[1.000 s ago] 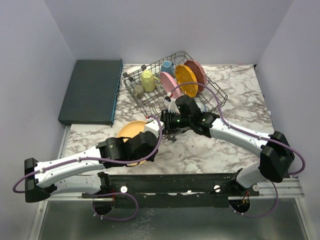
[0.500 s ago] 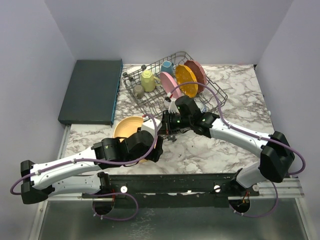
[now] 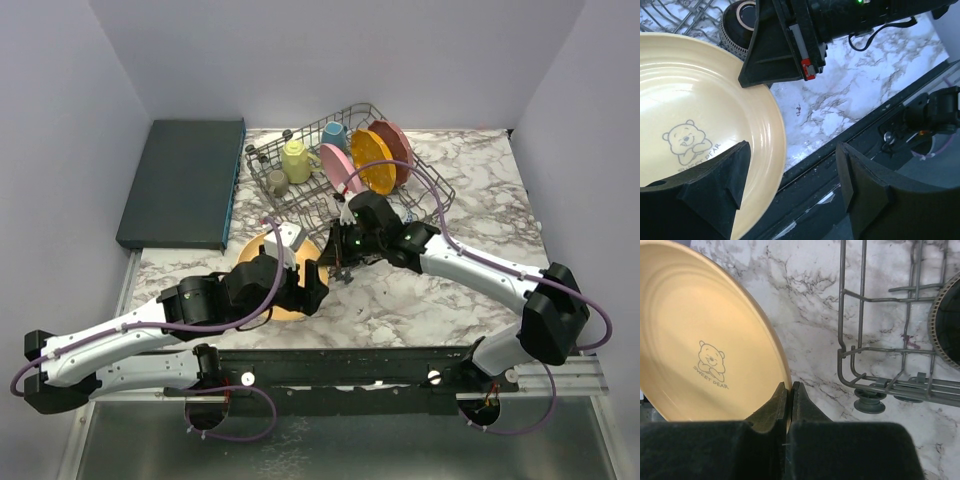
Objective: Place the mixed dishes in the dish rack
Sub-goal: Insert the plate into the dish rack.
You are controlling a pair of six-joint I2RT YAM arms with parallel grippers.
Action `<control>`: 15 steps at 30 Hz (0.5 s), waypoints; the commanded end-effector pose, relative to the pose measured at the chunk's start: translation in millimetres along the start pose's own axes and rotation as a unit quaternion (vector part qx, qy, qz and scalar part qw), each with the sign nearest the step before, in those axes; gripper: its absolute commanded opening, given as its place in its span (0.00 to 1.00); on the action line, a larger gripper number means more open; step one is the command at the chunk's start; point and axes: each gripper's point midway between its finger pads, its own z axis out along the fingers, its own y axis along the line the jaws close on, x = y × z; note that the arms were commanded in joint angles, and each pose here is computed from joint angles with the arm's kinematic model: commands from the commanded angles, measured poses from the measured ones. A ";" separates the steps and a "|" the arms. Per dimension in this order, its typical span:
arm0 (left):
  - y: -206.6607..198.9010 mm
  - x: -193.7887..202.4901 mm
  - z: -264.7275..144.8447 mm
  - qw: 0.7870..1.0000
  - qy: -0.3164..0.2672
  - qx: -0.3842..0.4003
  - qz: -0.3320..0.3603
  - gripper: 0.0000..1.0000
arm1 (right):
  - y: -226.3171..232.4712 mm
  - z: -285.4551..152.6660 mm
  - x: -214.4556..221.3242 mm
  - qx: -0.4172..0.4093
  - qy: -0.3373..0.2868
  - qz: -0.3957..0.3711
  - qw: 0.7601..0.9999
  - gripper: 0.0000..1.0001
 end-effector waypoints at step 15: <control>-4.4 -31.9 -19.4 0.997 -0.064 0.019 -0.043 0.79 | -30.2 -68.8 -93.9 0.209 -0.143 -0.093 0.963 0.00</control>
